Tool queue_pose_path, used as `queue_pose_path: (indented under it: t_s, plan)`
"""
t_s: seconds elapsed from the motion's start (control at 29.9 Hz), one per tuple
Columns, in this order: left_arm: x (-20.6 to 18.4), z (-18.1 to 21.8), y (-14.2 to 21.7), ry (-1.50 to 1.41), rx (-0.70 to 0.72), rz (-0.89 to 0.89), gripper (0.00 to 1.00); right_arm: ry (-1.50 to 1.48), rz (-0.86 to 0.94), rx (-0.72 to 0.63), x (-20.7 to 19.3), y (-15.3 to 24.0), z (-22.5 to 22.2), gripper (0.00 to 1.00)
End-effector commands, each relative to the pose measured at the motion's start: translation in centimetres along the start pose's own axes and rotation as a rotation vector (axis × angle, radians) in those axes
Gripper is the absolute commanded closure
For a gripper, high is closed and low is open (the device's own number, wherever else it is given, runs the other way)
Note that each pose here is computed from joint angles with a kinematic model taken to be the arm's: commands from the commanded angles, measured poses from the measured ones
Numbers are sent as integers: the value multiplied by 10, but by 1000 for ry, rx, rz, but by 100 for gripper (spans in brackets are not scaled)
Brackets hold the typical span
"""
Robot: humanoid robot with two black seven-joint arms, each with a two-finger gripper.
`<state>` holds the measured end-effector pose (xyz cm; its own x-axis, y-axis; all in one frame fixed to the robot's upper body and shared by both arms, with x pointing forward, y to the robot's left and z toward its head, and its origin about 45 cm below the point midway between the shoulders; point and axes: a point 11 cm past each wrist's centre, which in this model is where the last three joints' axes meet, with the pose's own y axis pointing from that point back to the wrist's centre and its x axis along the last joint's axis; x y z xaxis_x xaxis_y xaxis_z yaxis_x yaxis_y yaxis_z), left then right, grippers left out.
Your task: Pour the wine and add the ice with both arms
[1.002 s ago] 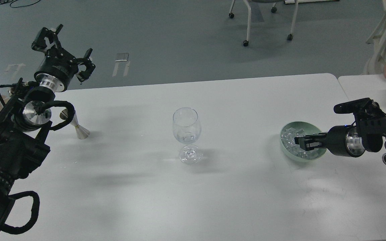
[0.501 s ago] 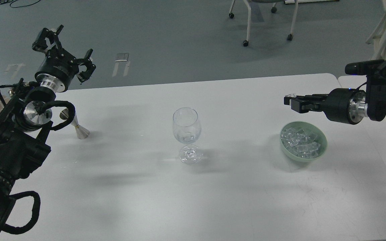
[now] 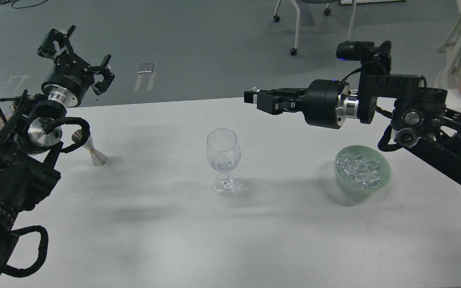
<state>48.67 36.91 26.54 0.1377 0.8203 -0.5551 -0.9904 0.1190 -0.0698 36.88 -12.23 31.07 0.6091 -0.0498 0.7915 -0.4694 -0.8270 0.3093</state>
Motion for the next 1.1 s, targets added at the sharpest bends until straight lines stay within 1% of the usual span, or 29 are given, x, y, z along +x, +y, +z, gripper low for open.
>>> queue_pose_path:
  t_s: [0.0,0.13,0.47,0.6,0.67,0.8,1.07]
  plan:
    - [2,2,1,-4,-2,2,2,-23,-31,65,-10,-16,-18,83]
    - [2,2,1,-4,-2,2,2,-39,-40,91,-16,-26,-26,83]
    - [2,-1,1,2,0,4,2,-66,-56,64,-26,-30,-18,81]
    - [2,-2,2,3,-1,5,2,-76,-58,56,-30,-31,-15,72]
    - [2,-1,1,3,-2,4,2,-84,-57,64,-30,-35,-17,57]
    - [3,0,2,1,-5,4,2,-86,-59,50,-31,-36,-14,55]
    - [3,1,2,0,-4,3,2,-87,-53,40,-28,-36,-12,53]
